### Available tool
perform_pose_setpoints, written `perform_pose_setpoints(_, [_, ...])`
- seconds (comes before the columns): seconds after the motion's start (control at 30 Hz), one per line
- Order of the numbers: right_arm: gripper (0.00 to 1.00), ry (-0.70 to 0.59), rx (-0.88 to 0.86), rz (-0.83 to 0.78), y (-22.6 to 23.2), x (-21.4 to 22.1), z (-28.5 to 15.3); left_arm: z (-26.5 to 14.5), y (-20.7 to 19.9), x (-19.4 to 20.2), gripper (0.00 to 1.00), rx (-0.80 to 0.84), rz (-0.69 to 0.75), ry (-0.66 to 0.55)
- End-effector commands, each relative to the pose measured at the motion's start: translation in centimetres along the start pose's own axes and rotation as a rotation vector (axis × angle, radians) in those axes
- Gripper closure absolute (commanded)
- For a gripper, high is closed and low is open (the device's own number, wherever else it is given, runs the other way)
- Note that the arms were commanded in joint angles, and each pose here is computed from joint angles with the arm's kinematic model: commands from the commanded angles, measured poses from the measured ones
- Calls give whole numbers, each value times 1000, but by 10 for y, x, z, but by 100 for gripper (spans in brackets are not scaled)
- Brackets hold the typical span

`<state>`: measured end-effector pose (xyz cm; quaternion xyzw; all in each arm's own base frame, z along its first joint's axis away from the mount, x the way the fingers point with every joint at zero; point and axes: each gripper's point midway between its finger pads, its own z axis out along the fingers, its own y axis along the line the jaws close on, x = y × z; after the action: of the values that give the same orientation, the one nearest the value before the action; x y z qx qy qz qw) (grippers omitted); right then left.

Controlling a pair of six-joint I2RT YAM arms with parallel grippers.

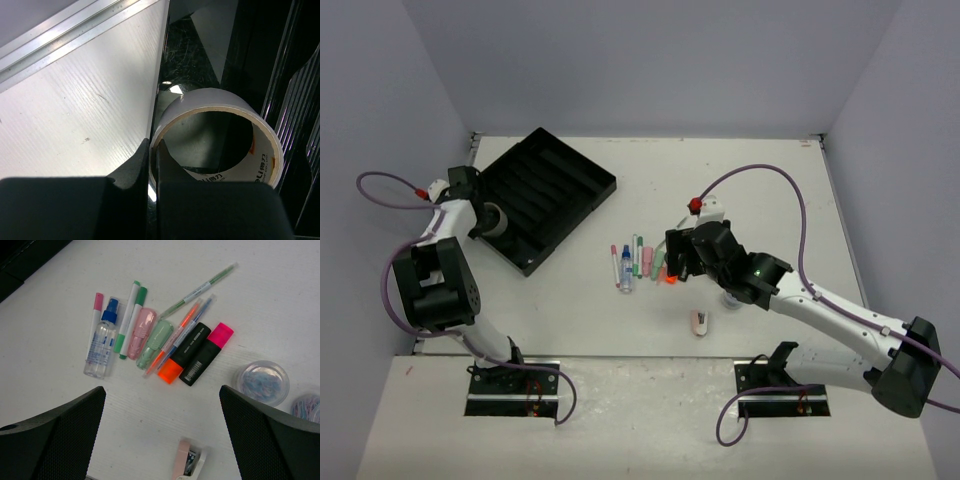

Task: Sort the stationery into containers
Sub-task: Place the stationery in the storage box.

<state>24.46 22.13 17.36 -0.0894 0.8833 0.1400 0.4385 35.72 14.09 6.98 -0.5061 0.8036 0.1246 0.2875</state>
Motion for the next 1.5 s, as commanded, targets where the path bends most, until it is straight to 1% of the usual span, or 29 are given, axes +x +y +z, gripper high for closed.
perform_pose_setpoints(0.0, [1,-31,-7,20,4,-11,1,-4,0,-13,100,-22,33,-38])
perform_pose_setpoints(0.23, [1,-21,-5,15,5,-9,2,-7,-6,-21,100,-23,74,-42])
perform_pose_setpoints(0.57, [1,-23,-9,14,5,-9,1,14,-9,4,100,-7,98,31])
perform_pose_setpoints(0.83, [1,-22,-14,15,6,-9,1,15,-7,1,100,-41,118,13])
perform_pose_setpoints(1.1, [1,-20,-15,13,6,-9,2,0,-12,-15,100,-36,134,-37])
perform_pose_setpoints(1.47, [1,-21,-17,11,6,-9,0,10,-10,-4,100,-62,170,-4])
